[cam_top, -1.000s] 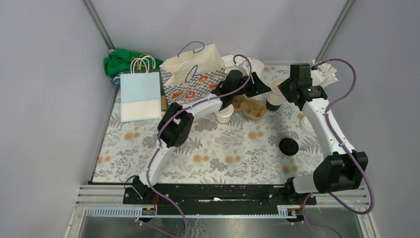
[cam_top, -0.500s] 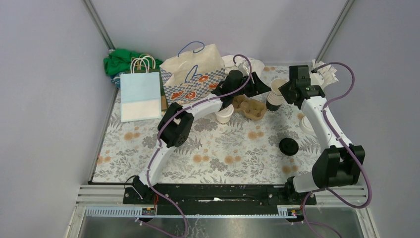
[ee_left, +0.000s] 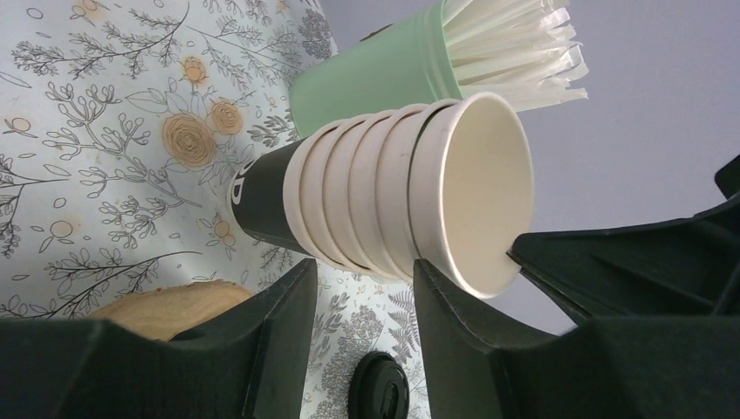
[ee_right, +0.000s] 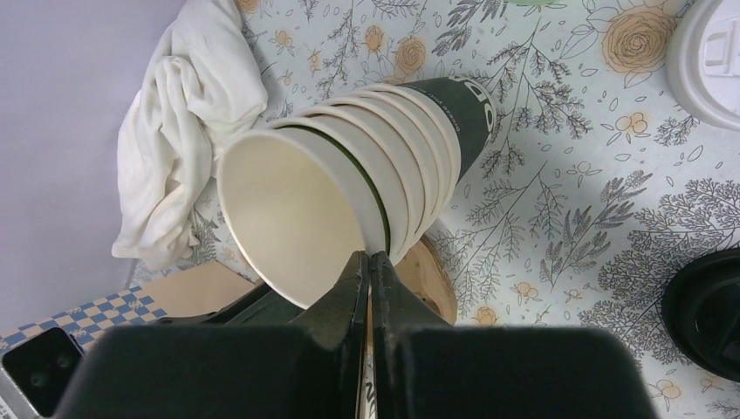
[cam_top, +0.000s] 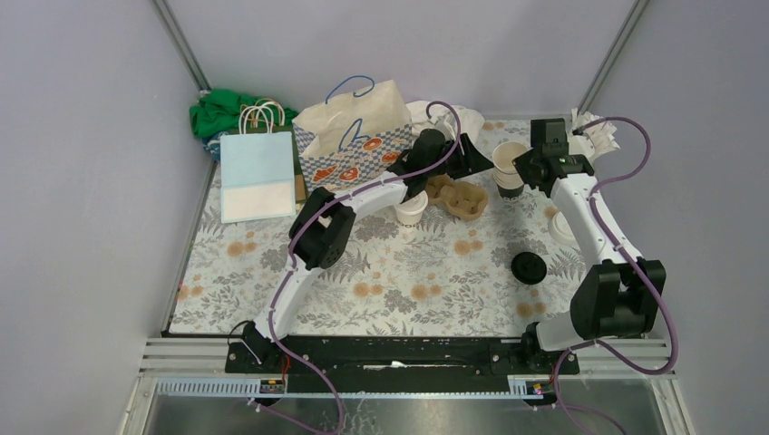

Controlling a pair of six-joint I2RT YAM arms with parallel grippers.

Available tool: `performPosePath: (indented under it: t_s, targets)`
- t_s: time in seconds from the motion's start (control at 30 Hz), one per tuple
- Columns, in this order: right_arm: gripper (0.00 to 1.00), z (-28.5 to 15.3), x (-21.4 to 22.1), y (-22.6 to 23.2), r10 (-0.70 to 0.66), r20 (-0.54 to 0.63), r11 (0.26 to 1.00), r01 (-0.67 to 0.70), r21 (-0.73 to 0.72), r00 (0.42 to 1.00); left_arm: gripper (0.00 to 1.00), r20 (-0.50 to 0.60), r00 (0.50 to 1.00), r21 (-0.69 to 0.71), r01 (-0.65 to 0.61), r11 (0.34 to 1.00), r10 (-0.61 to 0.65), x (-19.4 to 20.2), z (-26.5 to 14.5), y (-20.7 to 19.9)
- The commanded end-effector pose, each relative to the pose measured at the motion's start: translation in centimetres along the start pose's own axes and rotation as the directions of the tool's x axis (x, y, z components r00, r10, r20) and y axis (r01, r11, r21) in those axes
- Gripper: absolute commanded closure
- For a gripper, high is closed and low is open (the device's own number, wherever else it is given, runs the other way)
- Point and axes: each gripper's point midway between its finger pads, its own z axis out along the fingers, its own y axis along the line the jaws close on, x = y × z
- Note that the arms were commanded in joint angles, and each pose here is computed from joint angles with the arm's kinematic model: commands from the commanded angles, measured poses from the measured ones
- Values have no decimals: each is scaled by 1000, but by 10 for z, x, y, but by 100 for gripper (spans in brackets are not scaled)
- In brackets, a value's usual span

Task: Pack the takeout coffee
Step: Pick up the coffee cup.

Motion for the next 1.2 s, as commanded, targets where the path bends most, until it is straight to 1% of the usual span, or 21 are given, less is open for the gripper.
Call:
performPosePath:
  t_s: [0.0, 0.2, 0.43, 0.63, 0.73, 0.83, 0.93, 1.03, 1.1, 1.17]
  targets:
    - [100, -12, -8, 5, 64, 23, 998, -63, -29, 998, 51, 37, 999, 25, -40, 999, 39, -9, 4, -13]
    - [100, -18, -9, 6, 112, -7, 993, -112, -48, 994, 51, 37, 998, 25, -42, 999, 41, -8, 4, -13]
    - [100, -27, -9, 5, 173, -55, 981, -177, -74, 983, 51, 48, 997, 34, -59, 998, 57, -14, -1, -25]
    - [100, -34, -14, -4, 227, -56, 970, -231, -72, 972, 51, 79, 993, 29, -91, 995, 89, -24, -13, -40]
    - [100, -32, -23, -16, 271, -40, 960, -273, -56, 962, 50, 72, 995, 50, -78, 996, 74, -22, -17, -48]
    - [100, -31, -23, -26, 299, -44, 953, -301, -44, 953, 47, 65, 997, 100, -38, 994, 31, -17, -24, -60]
    - [100, -27, -20, -33, 336, -69, 939, -340, -46, 939, 40, 69, 998, 126, -5, 992, -4, -15, -33, -66]
    - [100, -24, -16, -41, 364, -98, 928, -370, -40, 926, 32, 75, 997, 142, -7, 990, -4, -15, -39, -72]
    - [100, -23, -14, -43, 382, -114, 921, -389, -38, 917, 30, 69, 998, 154, -19, 988, 8, -12, -37, -75]
    - [100, -23, -14, -45, 393, -121, 916, -400, -37, 911, 30, 53, 998, 166, -25, 986, 16, -9, -33, -81]
